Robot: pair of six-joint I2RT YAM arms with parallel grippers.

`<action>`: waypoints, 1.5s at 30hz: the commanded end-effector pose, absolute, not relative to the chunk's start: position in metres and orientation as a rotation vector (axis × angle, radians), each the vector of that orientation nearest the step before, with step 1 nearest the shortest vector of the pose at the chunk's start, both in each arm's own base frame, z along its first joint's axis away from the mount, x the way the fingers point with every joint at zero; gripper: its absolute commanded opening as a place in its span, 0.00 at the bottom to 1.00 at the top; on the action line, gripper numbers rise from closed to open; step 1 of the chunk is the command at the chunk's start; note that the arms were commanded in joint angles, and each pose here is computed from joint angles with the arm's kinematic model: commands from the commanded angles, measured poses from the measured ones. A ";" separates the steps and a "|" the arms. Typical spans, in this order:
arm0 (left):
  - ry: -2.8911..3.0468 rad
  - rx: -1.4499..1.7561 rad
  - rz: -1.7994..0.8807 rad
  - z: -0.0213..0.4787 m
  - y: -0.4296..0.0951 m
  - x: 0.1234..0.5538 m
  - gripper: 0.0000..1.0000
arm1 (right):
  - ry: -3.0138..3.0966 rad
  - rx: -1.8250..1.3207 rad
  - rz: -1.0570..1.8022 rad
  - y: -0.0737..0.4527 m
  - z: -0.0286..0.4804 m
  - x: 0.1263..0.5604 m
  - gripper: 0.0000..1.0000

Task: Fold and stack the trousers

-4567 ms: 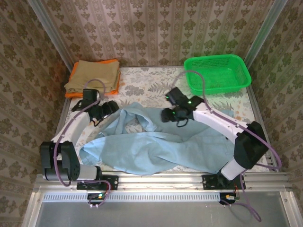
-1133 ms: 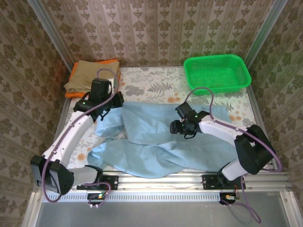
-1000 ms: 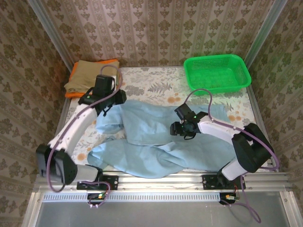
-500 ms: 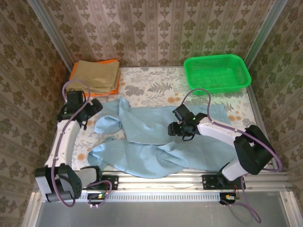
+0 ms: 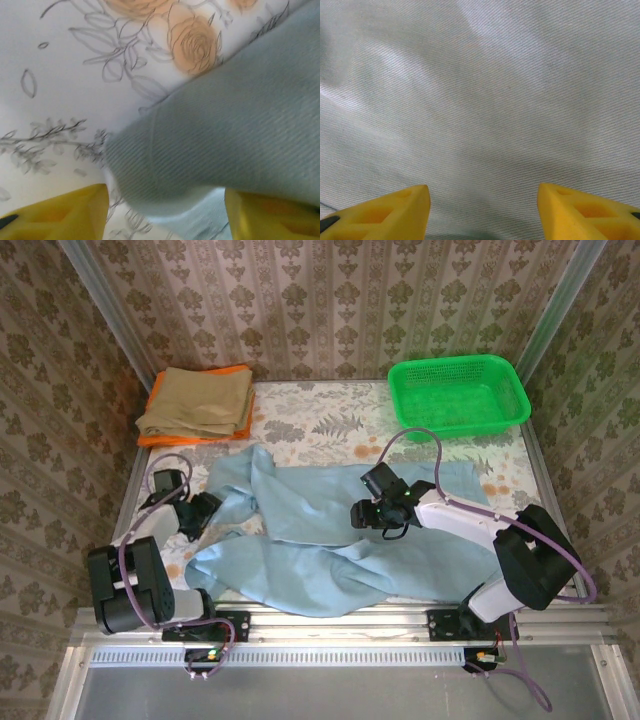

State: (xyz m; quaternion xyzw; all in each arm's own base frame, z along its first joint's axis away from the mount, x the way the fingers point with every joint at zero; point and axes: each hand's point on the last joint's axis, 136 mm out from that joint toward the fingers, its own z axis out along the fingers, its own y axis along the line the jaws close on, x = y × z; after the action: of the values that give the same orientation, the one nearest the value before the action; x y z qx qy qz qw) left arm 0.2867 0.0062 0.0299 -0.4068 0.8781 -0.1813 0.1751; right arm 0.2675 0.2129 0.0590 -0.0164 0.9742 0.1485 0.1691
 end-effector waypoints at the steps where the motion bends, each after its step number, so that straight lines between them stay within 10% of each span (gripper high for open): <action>1: 2.422 -1.079 -0.536 0.042 0.013 0.309 0.39 | 2.739 -0.053 0.444 0.214 0.067 0.267 0.60; 6: 2.422 -1.000 -0.503 0.061 0.019 0.320 0.00 | 2.726 -0.050 0.451 0.214 0.072 0.267 0.59; 18: 2.289 -0.541 -0.365 0.220 0.023 0.347 0.00 | 2.742 -0.029 0.438 0.213 0.062 0.270 0.58; 25: 2.335 -0.600 -0.228 0.209 0.053 0.340 0.00 | 2.734 -0.031 0.443 0.212 0.067 0.269 0.59; 35: 2.142 -1.458 0.044 0.160 0.181 0.219 0.00 | 2.710 -0.043 0.453 0.210 0.083 0.270 0.59; 37: 2.095 -1.466 -0.020 0.172 0.183 0.227 0.30 | 2.702 -0.043 0.455 0.210 0.087 0.273 0.60; 39: 2.032 -1.451 -0.074 0.186 0.183 0.237 0.99 | 2.699 -0.043 0.452 0.210 0.091 0.275 0.61; 45: 2.190 -1.157 -0.230 0.204 0.121 0.290 1.00 | 2.697 0.016 0.383 0.187 0.097 0.286 0.63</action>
State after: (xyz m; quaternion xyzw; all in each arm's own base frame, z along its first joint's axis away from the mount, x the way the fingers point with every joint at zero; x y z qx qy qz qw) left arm 0.2666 0.1505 0.1872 -0.4844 0.8145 -0.0497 0.3155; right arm 0.2774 0.2002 0.0802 -0.0007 0.9697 0.1542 0.1897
